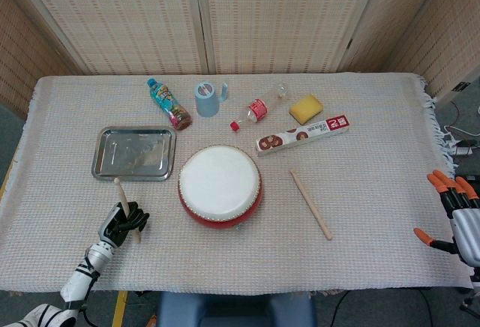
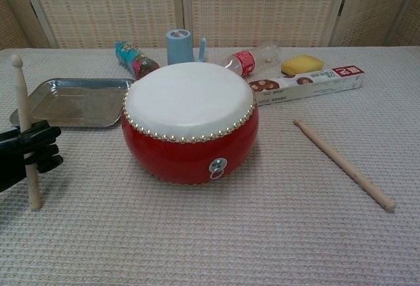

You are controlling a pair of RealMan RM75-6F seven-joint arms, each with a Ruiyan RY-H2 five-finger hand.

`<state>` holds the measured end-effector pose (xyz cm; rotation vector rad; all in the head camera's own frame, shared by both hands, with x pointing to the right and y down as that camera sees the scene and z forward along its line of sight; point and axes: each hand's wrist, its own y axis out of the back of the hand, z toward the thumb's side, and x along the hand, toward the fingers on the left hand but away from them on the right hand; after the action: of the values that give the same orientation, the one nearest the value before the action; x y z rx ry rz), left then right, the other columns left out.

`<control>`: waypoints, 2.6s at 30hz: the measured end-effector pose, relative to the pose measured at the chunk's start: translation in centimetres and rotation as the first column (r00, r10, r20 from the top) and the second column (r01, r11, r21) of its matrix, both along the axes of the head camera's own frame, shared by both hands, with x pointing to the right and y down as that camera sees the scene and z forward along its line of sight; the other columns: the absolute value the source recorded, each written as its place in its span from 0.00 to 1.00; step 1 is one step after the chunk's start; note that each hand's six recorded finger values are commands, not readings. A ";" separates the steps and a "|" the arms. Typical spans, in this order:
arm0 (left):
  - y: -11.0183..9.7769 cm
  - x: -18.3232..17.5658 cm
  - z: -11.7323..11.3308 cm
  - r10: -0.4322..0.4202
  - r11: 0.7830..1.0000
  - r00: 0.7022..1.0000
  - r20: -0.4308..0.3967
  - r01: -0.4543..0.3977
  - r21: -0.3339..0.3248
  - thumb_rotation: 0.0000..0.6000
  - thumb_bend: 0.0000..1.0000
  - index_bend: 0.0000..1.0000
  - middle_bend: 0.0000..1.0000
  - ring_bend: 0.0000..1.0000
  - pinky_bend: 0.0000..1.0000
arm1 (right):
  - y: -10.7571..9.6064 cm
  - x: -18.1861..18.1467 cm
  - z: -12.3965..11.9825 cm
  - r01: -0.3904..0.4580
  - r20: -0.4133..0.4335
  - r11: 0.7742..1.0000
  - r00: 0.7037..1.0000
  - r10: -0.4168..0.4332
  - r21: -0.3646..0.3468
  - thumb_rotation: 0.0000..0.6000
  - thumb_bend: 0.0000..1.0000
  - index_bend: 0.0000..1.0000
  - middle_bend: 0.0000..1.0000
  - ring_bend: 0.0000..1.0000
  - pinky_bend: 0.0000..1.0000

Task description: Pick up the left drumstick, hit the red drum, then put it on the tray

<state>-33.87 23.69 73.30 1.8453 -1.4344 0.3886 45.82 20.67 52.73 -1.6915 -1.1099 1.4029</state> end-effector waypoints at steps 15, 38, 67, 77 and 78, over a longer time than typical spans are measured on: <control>2.7 0.1 -0.6 0.122 0.992 0.991 0.048 -0.122 0.007 0.83 0.24 0.89 0.94 0.88 0.75 | 0.0 -0.2 0.1 0.004 0.000 1.000 1.000 -0.004 -0.002 1.00 0.16 0.00 0.01 0.00 0.00; 3.9 -0.3 0.3 0.183 0.983 0.977 0.113 -0.185 0.009 1.00 0.66 1.00 1.00 1.00 1.00 | 0.0 -0.3 0.0 0.005 0.011 1.000 1.000 -0.005 0.005 1.00 0.16 0.00 0.01 0.00 0.00; -6.4 -1.8 -7.7 0.426 0.675 0.505 0.751 -0.730 0.108 1.00 0.88 1.00 1.00 1.00 1.00 | -1.2 -0.9 -1.4 0.052 0.019 0.996 0.998 -0.054 0.074 1.00 0.16 0.00 0.01 0.00 0.00; -9.0 1.2 -9.5 0.291 0.405 0.035 0.956 -0.910 -0.090 1.00 0.88 1.00 1.00 1.00 1.00 | -1.6 -1.2 -1.5 0.082 0.036 0.993 0.996 -0.085 0.087 1.00 0.16 0.00 0.01 0.00 0.00; -9.3 1.8 -9.6 0.259 0.371 -0.030 0.966 -0.920 -0.128 1.00 0.88 1.00 1.00 1.00 1.00 | -1.6 -1.2 -1.5 0.084 0.037 0.993 0.995 -0.087 0.087 1.00 0.16 0.00 0.01 0.00 0.00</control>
<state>-32.04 14.40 63.70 3.1093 -1.0884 2.0454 44.58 19.04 51.22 -1.6930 -1.0910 1.2552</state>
